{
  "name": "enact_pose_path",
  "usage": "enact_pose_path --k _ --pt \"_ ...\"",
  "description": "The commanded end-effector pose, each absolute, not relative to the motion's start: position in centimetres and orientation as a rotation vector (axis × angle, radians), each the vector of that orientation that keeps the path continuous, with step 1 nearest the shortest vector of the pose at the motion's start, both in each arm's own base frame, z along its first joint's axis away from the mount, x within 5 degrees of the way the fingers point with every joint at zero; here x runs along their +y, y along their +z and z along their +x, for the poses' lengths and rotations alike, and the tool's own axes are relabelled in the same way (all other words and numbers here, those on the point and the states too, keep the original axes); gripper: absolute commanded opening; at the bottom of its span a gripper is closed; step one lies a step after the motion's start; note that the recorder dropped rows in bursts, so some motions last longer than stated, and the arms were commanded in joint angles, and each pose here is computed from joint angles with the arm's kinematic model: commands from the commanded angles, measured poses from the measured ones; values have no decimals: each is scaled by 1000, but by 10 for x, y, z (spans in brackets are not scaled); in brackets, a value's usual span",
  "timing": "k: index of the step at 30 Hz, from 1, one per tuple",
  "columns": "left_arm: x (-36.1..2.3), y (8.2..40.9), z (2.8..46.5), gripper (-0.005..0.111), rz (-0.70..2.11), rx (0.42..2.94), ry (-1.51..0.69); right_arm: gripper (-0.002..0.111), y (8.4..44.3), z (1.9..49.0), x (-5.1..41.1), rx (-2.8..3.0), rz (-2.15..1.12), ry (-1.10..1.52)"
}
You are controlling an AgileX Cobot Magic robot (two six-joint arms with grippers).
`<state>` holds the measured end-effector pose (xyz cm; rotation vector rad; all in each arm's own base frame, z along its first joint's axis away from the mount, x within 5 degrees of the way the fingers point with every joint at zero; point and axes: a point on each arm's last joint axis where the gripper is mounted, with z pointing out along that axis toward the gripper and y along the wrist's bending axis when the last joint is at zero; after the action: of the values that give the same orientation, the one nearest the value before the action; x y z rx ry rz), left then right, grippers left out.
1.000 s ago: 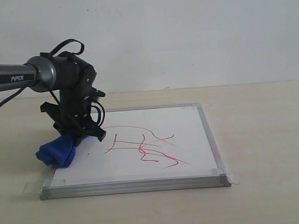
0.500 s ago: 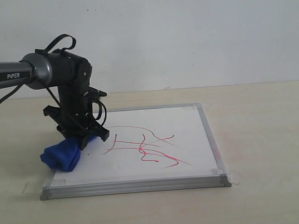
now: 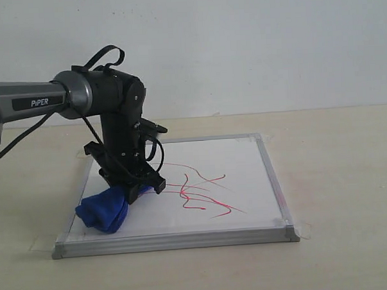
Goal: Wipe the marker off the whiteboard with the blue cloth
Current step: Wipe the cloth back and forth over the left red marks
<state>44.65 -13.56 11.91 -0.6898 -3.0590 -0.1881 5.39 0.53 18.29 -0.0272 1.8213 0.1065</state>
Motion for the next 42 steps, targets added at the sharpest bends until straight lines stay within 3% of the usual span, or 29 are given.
enact_pose_path --k 1,8,17,21,28,42 --pt "-158 87 434 4 -657 -2995 -51 0 184 54 5 1809 -31 103" --pt "-104 91 449 4 -452 -3022 -442 0 184 54 5 1809 -31 103" --pt "-54 102 457 4 -243 -3042 -442 0 184 54 5 1809 -31 103" --pt "-48 108 459 4 -176 -3074 -357 0 184 54 5 1809 -31 103" --pt "-90 108 462 4 -247 -3187 32 0 184 54 5 1809 -31 103" --pt "-202 98 443 4 -556 -3282 178 0 184 54 5 1808 -31 103"
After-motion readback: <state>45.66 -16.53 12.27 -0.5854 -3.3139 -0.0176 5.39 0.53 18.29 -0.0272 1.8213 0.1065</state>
